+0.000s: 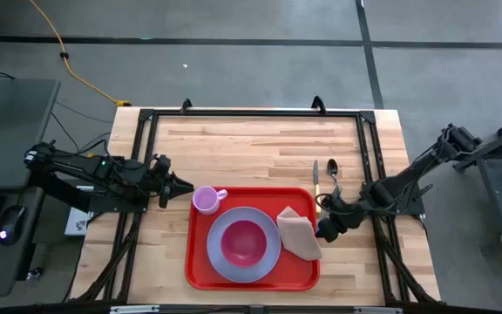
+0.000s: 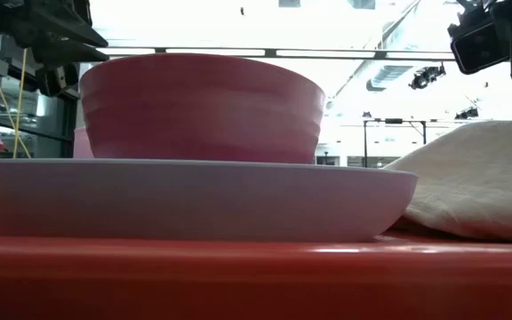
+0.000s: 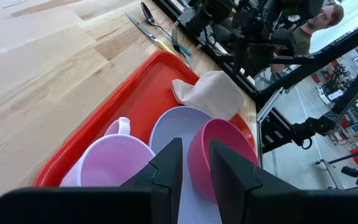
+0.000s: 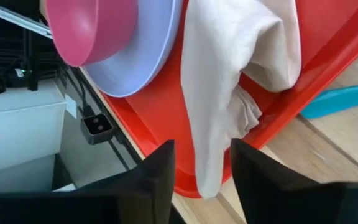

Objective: Set up tray
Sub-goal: Put the brown table napkin on the red serving tray to the right of the purple plate

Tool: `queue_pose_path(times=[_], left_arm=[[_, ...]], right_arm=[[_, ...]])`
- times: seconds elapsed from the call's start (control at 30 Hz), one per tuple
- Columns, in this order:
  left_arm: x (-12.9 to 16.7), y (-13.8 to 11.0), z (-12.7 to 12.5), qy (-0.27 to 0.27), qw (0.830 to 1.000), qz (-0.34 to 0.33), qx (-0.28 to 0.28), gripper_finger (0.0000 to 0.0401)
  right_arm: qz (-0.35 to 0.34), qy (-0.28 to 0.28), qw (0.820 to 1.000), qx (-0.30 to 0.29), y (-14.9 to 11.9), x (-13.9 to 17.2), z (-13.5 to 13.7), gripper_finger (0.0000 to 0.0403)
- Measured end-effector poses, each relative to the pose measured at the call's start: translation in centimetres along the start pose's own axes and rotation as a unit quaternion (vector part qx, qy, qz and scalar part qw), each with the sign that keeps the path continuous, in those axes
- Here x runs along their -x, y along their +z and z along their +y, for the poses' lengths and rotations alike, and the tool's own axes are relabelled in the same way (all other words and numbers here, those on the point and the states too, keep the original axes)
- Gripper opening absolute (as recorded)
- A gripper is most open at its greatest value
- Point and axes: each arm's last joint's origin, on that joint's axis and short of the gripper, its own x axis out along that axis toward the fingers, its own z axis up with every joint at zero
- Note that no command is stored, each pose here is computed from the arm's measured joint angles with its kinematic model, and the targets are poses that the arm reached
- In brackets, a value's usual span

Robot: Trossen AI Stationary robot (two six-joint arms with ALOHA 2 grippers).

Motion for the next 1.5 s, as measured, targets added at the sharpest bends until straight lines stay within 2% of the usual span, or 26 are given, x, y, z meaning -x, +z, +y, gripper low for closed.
queue_pose_path(times=[0.2, 0.33, 0.77, 0.93, 1.17, 1.5], left_arm=[[0.0, 0.0, 0.0, 0.0, 1.0, 0.0, 0.0, 0.0111], [0.0, 0.0, 0.0, 0.001, 1.0, -0.001, 0.0, 0.0111], [0.0, 0.0, 0.0, 0.001, 1.0, -0.001, 0.0, 0.0111], [0.0, 0.0, 0.0, 0.001, 1.0, -0.001, 0.0, 0.0111], [0.0, 0.0, 0.0, 0.001, 1.0, -0.001, 0.0, 0.0111], [0.0, 0.0, 0.0, 0.0, 1.0, 0.0, 0.0, 0.0111]], right_arm=[[0.015, -0.023, 1.0, 0.003, -0.1, -1.1, -0.3, 0.016], [0.018, -0.017, 1.0, 0.012, -0.2, -1.9, 0.0, 0.0169], [0.029, -0.034, 0.999, 0.017, -0.3, -3.5, -0.3, 0.0151], [0.026, -0.034, 0.999, 0.015, -0.3, -3.6, -0.3, 0.0116], [0.014, -0.034, 0.999, 0.014, -0.2, -3.6, -0.3, 0.0013], [0.007, -0.038, 0.999, -0.009, -0.2, -3.6, -0.3, 0.0004]])
